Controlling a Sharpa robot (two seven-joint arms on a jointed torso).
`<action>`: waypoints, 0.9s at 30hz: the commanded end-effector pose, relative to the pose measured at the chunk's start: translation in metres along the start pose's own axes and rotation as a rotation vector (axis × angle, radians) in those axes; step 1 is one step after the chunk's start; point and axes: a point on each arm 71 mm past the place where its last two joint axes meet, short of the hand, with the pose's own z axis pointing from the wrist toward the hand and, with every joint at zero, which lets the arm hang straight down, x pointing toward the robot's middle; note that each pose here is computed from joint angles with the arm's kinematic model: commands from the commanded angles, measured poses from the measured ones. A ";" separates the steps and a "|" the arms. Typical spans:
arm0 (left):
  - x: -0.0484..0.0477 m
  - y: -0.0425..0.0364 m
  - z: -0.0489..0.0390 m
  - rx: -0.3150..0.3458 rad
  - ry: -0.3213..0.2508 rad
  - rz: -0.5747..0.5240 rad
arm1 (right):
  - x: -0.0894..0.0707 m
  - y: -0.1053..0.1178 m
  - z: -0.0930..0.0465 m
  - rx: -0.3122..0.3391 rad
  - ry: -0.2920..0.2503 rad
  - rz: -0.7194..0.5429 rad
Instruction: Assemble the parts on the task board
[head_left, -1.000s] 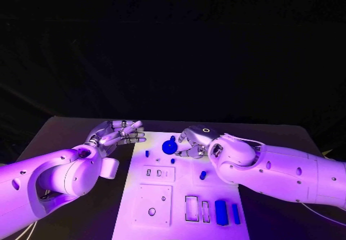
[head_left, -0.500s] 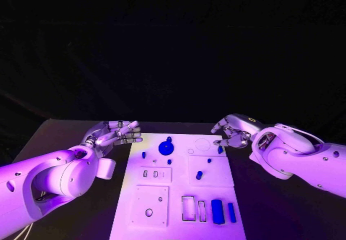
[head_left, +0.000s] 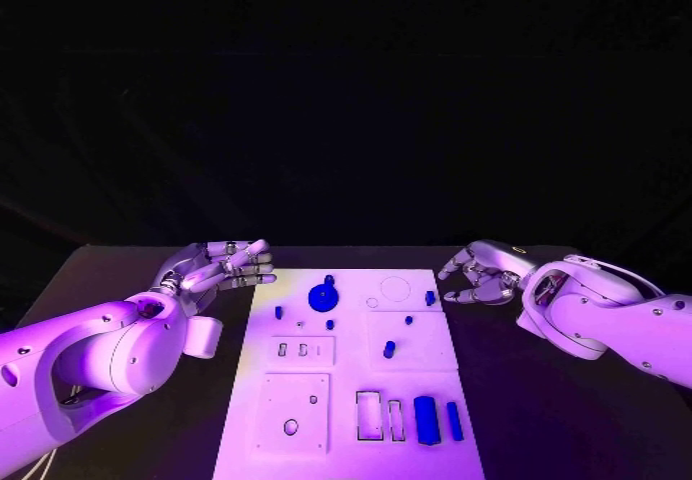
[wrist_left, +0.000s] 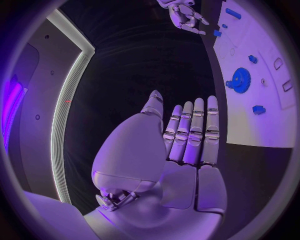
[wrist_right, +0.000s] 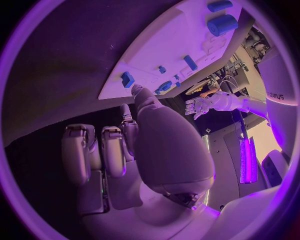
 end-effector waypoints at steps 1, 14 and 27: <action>0.0027 -0.0016 0.0006 0.016 0.025 -0.012 | 0.004 0.002 0.002 -0.033 -0.008 0.027; 0.0019 -0.0014 0.0006 0.014 0.021 -0.010 | 0.025 -0.001 0.010 0.006 0.011 0.038; -0.0005 -0.0015 -0.0010 0.008 0.015 -0.008 | 0.033 -0.003 0.014 0.023 0.007 0.040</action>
